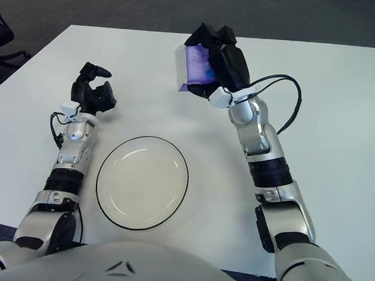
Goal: Put the tissue paper into the plate.
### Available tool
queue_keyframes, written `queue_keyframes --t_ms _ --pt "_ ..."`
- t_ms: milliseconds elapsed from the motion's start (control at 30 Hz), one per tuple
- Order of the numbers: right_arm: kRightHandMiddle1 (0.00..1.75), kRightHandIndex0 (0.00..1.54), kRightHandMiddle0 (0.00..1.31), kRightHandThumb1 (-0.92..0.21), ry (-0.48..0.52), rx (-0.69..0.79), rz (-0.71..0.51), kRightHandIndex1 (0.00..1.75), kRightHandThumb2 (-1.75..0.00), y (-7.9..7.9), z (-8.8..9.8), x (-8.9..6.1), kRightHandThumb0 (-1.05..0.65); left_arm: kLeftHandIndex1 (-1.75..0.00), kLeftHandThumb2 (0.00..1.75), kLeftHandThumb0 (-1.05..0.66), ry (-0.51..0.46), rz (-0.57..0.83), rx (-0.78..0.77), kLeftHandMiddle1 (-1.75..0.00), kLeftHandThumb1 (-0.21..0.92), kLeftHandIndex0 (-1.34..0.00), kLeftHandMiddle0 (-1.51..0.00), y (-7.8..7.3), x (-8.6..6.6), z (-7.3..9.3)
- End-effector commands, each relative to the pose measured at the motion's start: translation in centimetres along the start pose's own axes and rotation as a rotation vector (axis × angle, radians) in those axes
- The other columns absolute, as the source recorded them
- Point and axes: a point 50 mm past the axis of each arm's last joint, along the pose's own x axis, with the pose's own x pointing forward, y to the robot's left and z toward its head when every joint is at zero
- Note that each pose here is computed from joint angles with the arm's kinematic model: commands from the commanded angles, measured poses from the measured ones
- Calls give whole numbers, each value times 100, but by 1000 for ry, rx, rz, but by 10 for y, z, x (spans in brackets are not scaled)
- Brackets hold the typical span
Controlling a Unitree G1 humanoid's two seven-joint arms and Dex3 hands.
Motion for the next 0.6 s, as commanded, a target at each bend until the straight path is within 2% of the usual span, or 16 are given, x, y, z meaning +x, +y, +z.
queue_keyframes --t_ms 0,200,433,567 --pt "175 84 57 -6 -54 44 24 167 -159 2 14 3 0 -175 122 -46 207 34 -22 -175 39 -55 -129 5 -40 -47" --pt "175 84 57 -6 -117 133 81 165 -159 8 26 3 0 -175 122 -46 206 33 -31 -175 39 -55 -129 6 -39 -47" --pt "175 85 57 -6 -184 166 151 164 -159 10 35 4 0 -175 122 -46 207 39 -36 -175 39 -55 -129 7 -38 -47" --pt "175 85 57 -5 -238 235 232 166 -160 12 43 1 0 -175 122 -46 204 37 -29 -175 39 -55 -129 8 -37 -46"
